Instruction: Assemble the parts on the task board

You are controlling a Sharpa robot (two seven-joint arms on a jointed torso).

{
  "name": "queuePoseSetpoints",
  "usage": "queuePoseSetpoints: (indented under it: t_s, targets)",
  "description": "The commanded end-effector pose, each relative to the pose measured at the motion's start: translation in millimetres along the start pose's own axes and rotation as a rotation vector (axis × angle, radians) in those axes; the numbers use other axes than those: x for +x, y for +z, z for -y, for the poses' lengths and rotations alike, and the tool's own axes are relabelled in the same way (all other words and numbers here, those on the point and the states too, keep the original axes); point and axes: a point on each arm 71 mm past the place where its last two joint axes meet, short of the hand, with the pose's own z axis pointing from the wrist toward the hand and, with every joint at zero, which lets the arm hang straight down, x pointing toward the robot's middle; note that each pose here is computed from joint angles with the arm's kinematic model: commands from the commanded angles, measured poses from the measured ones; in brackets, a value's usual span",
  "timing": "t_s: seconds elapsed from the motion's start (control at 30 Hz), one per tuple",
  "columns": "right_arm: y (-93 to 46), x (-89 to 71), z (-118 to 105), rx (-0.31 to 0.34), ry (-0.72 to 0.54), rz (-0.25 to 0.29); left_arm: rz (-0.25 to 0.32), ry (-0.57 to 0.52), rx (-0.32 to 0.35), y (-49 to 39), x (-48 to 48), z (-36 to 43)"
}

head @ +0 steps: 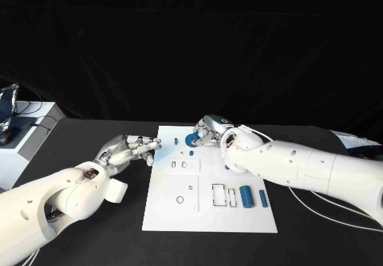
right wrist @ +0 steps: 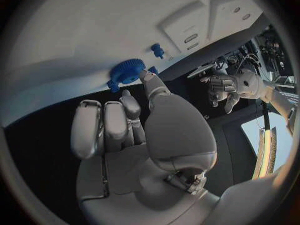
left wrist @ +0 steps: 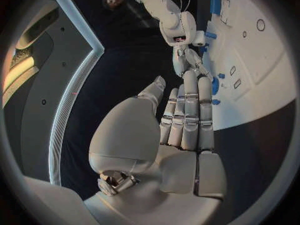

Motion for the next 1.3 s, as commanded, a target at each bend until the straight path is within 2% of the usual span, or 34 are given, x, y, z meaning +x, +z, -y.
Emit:
queuePoseSetpoints:
  t_s: [0.03,0.53,0.63,0.73,0.87,0.97,1.17,1.3]
  targets:
    - [-0.6,2.1,-1,-0.012,0.023,-0.027,-0.015,-0.003,0.005,0.6,2.2,0.6]
    - [-2.5,4.0,3,0.003,0.046,-0.07,-0.007,-0.001,-0.003,1.1,1.1,-0.8]
    - [-3.0,2.1,5,0.006,0.053,-0.047,-0.007,-0.001,-0.002,0.9,0.9,-0.8]
    - [-5.8,-4.0,8,-0.001,0.086,0.014,-0.008,-0.002,0.0,0.8,1.1,-0.7]
    - [-15.2,-16.5,13,-0.031,0.161,0.104,-0.007,-0.001,0.004,0.6,0.7,-0.6]
    - [-24.9,-27.8,20,-0.042,0.216,0.14,-0.003,0.0,0.006,0.2,-0.3,-0.9]
    - [-46.8,-49.6,42,-0.039,0.291,0.125,0.005,0.001,0.007,-0.6,-2.5,-2.2]
    - [-60.1,-60.6,60,-0.075,0.332,0.092,0.005,-0.001,0.005,-1.4,-2.4,-4.4]
